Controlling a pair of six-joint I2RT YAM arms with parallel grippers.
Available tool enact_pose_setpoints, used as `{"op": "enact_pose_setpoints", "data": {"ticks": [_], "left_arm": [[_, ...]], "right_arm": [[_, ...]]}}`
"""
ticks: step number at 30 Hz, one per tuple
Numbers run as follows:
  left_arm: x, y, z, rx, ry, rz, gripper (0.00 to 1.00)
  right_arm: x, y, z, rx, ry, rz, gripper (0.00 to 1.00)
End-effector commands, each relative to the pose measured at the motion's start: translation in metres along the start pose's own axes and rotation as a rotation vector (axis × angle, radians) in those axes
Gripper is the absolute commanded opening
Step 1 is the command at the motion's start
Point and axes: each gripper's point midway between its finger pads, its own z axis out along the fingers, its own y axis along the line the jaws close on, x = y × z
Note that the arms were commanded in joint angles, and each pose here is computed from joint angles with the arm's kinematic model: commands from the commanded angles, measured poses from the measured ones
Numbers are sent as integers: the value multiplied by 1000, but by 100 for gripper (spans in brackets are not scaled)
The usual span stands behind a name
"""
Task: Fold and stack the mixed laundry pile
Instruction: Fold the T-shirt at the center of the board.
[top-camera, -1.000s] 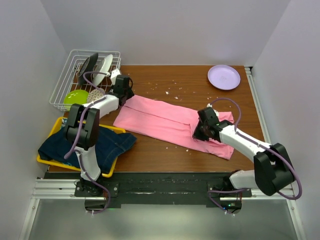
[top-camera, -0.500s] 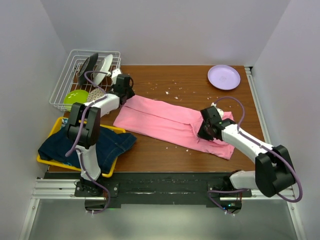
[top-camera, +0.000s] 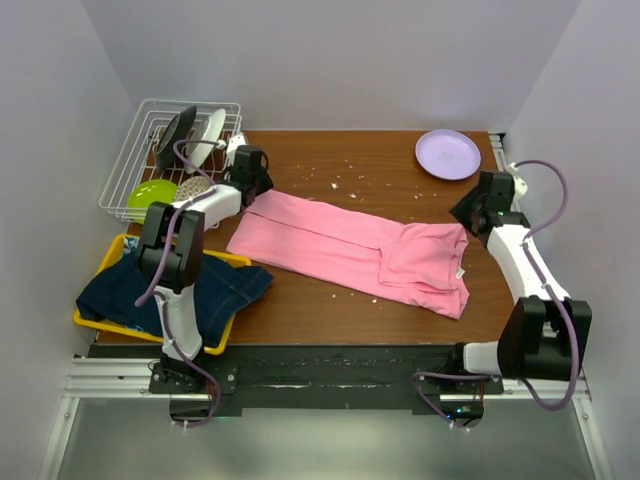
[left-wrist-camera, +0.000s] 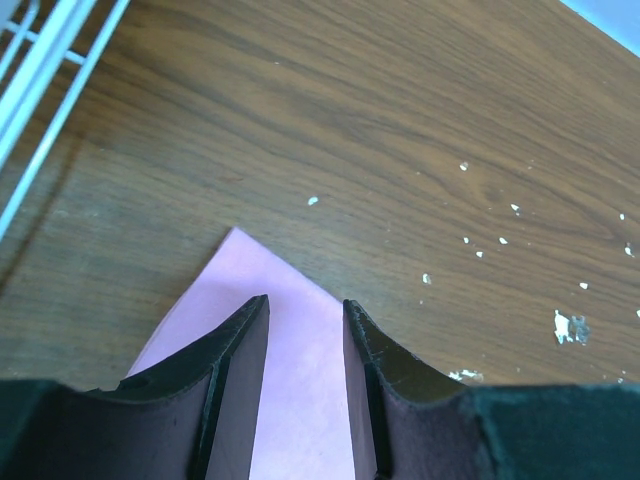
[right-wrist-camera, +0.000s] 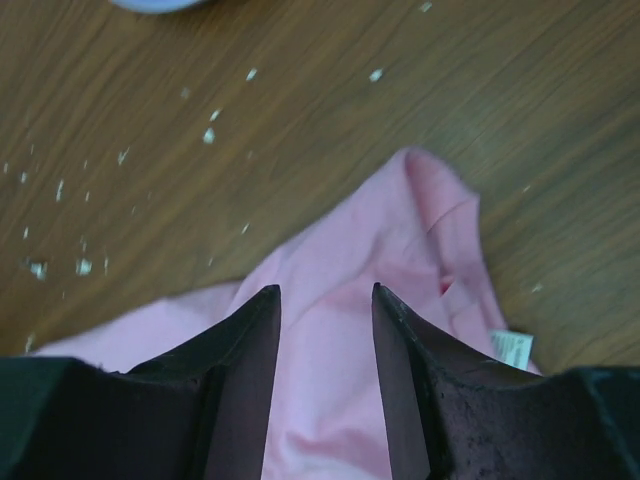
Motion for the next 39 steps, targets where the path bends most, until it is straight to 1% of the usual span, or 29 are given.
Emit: {"op": "enact_pose_setpoints", "data": {"ticks": [1,3,4,6,10,16,20,21,23,24,26,27,29,30,33,39], "left_arm": [[-13,-21,8,72,-32,-39,40],[-8,-20,10,70,-20,-42,40],[-8,-20,11,70,-20,-44,40],[-5,-19,13,68,-14,-41,40],[-3,-18,14,68,-9,-44,40],[1,-18,17,66,-4,-48,40],[5,-16,19,61,7,-49,40],[5,-16,19,60,6,-52,40],[10,-13,21,51,18,-53,40],[11,-13,21,51,20,-52,40],[10,-11,22,46,20,-53,40],[11,-11,22,45,24,-53,40],[12,-10,23,41,24,-52,40],[11,-11,23,45,25,-55,40],[11,-12,24,45,25,-53,40],[1,-17,22,60,15,-54,40]], "right_arm": [[-34,-13,32,-16,-68,68,47],[-40,-9,43,-53,-64,95,48],[-37,-16,55,-33,-46,114,49],[-43,-18,65,-28,-48,137,49],[-36,-34,86,33,-10,178,49],[-25,-37,99,32,27,207,49],[-17,-37,103,26,49,224,46],[-16,-37,103,26,53,231,41],[-14,-36,104,15,61,236,35],[-12,-38,106,26,65,240,27],[-11,-40,106,39,72,236,19],[-13,-45,107,63,65,233,11],[-15,-52,105,93,56,232,3],[-22,-57,102,111,31,236,0],[-31,-70,100,155,-2,246,0],[-50,-79,110,163,-36,285,0]]}}
